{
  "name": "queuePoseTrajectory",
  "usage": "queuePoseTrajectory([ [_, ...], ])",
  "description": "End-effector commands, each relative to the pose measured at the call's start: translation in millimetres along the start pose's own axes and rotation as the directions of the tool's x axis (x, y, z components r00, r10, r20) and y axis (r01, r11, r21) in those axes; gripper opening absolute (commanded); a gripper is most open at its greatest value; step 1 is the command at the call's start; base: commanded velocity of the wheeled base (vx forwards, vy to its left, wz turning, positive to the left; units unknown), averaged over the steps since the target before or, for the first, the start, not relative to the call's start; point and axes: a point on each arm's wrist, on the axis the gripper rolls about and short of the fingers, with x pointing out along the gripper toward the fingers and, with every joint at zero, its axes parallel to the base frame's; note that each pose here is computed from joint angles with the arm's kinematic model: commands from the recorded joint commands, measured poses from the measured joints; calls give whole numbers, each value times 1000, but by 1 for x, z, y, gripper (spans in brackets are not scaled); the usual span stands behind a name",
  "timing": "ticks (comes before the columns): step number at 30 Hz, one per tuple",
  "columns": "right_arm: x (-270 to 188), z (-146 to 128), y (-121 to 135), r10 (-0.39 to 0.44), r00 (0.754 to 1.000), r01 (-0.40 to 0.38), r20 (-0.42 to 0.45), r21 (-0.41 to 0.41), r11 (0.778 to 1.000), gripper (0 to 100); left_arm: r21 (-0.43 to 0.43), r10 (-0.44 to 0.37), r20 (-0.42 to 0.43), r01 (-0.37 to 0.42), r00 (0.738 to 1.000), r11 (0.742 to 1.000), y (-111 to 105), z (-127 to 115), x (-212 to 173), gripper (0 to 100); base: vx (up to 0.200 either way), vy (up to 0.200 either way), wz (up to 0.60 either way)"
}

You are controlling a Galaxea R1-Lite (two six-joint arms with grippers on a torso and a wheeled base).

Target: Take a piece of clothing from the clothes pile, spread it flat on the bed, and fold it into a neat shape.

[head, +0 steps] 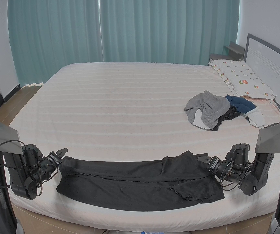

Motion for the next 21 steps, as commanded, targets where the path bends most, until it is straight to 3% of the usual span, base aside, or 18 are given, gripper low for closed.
queuePoseTrajectory([
  [1, 13, -7, -7, -16, 1000, 16, -22, 1, 1000, 100, -5, -28, 23, 28, 999, 1000, -3, 5, 3, 100, 0, 0, 0],
  [6, 16, -9, -9, -19, 999, 19, -31, -1, 1000, 100, -10, -16, 29, 16, 999, 1000, 4, 5, 11, 100, 0, 0, 0],
  [7, 15, -9, -10, -22, 999, 22, -32, -3, 1000, 0, -11, -13, 32, 13, 999, 1000, 5, 5, 12, 100, 0, 0, 0],
  [21, 1, 4, -24, -65, 998, 65, 1, 36, 997, 0, -8, 25, 13, -25, 1000, 1000, 10, 9, 19, 100, 0, 0, 0],
])
